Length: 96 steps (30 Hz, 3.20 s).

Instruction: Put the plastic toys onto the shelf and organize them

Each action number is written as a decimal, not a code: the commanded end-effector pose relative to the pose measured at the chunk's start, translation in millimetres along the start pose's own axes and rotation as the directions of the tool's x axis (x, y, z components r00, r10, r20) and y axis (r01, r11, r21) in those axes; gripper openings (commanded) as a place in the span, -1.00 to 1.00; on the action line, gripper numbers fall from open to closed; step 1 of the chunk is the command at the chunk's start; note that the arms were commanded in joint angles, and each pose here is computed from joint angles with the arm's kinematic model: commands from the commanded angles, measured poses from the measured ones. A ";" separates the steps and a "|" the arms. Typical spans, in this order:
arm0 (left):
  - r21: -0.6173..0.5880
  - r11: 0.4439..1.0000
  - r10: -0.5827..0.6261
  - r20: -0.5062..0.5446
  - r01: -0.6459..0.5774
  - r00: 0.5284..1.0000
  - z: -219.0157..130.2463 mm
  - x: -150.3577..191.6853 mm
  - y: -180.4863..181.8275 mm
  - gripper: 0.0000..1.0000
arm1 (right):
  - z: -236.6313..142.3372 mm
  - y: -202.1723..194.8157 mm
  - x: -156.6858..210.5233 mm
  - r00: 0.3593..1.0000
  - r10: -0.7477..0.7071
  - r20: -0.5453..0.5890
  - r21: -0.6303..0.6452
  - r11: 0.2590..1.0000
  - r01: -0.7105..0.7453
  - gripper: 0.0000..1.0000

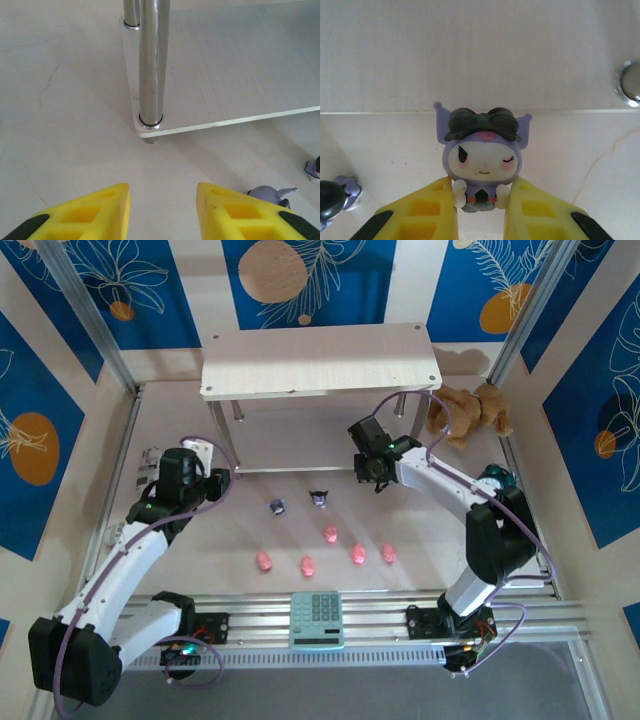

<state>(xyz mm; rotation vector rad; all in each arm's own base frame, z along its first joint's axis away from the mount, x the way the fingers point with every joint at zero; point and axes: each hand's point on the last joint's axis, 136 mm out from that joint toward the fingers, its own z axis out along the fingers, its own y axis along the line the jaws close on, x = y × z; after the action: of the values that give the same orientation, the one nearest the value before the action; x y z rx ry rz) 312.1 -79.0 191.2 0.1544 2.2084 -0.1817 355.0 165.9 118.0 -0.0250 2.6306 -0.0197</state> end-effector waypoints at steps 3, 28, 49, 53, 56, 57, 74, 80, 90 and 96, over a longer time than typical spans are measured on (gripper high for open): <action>0.003 1.000 0.010 0.034 -0.010 0.999 -11.7 -14.3 -2.7 -0.20 | 7.1 9.4 -33.5 0.996 -0.041 0.079 -0.005 0.999 0.041 -0.56; -0.008 1.000 0.026 0.010 -0.026 1.000 -5.3 -12.3 -1.3 -0.11 | 50.3 5.6 -63.9 0.997 -0.042 0.057 0.008 0.999 0.042 -0.51; -0.015 1.000 0.024 0.007 -0.023 1.000 -3.1 -12.6 -0.4 -0.06 | 54.8 -1.0 -67.7 0.999 0.000 0.039 -0.002 1.000 0.000 0.05; -0.012 1.000 0.024 0.009 -0.024 1.000 -4.3 -12.8 -0.8 -0.06 | 51.7 -1.1 -67.9 0.999 0.004 0.043 -0.004 1.000 -0.004 0.13; 0.003 1.000 0.026 0.004 -0.026 1.000 -5.4 -10.5 -3.0 -0.05 | 44.1 -1.6 -66.5 0.999 0.015 0.050 -0.015 1.000 -0.014 0.17; 0.012 0.999 0.029 0.000 -0.029 1.000 -5.5 -9.0 -4.5 -0.05 | 39.6 -2.7 -66.2 0.998 0.022 0.056 -0.019 1.000 -0.021 0.18; 0.336 0.940 0.133 -0.221 -0.053 0.966 5.4 63.0 -88.4 0.03 | -51.2 -27.2 13.9 0.998 0.051 0.023 -0.042 0.998 -0.050 0.21; 0.448 0.893 0.164 -0.266 -0.029 0.950 17.6 83.8 -111.2 0.05 | -68.7 -22.3 24.4 0.997 0.061 0.035 -0.101 0.993 -0.057 0.21; 0.477 0.876 0.233 -0.276 -0.078 0.933 39.7 88.8 -118.1 0.13 | -75.0 -17.3 21.7 0.997 0.048 0.052 -0.120 0.992 -0.042 0.21; 0.423 0.896 0.274 -0.291 -0.133 0.917 55.7 90.2 -108.4 0.24 | -76.5 -20.6 21.5 0.997 0.046 0.064 -0.112 0.993 -0.038 0.21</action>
<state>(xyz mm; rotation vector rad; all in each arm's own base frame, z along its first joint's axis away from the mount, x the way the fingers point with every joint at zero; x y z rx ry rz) 269.9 -187.5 82.7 0.6431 2.5113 -0.5635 306.2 146.5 169.6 -0.0154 2.5690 0.1161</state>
